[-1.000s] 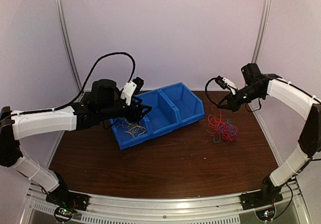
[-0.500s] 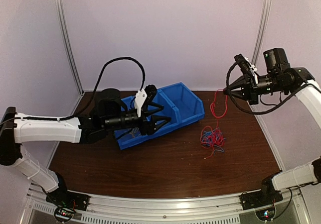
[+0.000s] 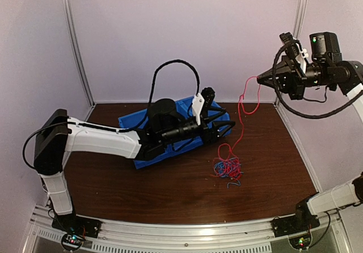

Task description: Untangle the cables

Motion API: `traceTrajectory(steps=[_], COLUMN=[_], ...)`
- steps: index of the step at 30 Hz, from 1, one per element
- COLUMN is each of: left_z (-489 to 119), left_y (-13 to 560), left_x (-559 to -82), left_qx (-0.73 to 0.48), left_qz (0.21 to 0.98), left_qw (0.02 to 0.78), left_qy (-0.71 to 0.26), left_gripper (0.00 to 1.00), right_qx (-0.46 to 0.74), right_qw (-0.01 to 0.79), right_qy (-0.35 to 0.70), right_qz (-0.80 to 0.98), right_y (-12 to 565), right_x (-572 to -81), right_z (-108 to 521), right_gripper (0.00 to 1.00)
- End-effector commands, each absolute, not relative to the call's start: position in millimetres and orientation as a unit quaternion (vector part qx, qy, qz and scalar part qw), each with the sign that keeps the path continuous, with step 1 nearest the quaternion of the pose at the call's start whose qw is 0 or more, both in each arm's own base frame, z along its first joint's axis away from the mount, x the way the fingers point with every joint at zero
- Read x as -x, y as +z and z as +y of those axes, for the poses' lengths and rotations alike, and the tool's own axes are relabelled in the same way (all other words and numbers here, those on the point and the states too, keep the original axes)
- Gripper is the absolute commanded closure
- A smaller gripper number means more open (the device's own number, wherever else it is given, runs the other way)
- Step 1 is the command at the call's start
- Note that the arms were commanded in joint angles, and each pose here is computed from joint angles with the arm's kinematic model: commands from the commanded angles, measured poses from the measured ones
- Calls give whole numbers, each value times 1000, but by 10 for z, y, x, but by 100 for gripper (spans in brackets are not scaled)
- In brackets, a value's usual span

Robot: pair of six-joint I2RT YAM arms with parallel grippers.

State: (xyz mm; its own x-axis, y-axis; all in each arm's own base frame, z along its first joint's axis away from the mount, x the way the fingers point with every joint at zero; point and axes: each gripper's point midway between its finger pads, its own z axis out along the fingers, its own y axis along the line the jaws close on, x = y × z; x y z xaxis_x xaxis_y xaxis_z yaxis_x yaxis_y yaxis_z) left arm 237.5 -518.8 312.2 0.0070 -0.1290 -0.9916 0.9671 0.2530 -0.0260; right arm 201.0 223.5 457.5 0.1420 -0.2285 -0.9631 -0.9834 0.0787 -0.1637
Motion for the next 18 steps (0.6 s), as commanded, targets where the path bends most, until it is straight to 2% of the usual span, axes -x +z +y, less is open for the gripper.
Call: traceTrajectory(steps=[1, 8, 10, 15, 18], left_z=[-5292, -5345, -5317, -5330, -5395], left_y=[3449, 3315, 3267, 3205, 3260], left_x=[-2259, -2099, -2024, -1901, -1869], left_qx=[-381, -402, -411, -426, -432], left_qz=[469, 453, 447, 434, 420], left_qw=[597, 565, 557, 551, 549], left_qy=[-528, -560, -567, -571, -579], left_gripper=[38, 53, 52, 40, 41], right_qx=[564, 560, 559, 555, 550], right_qw=[497, 495, 495, 488, 485], right_qy=[391, 387, 386, 392, 393], right_qz=[531, 541, 542, 549, 555], right_y=[4623, 4544, 4533, 4466, 4415], right_x=[-1965, -2008, -2021, -2069, -2107], right_z=[2260, 2259, 2261, 2279, 2284], right_gripper=[100, 100, 100, 100, 100])
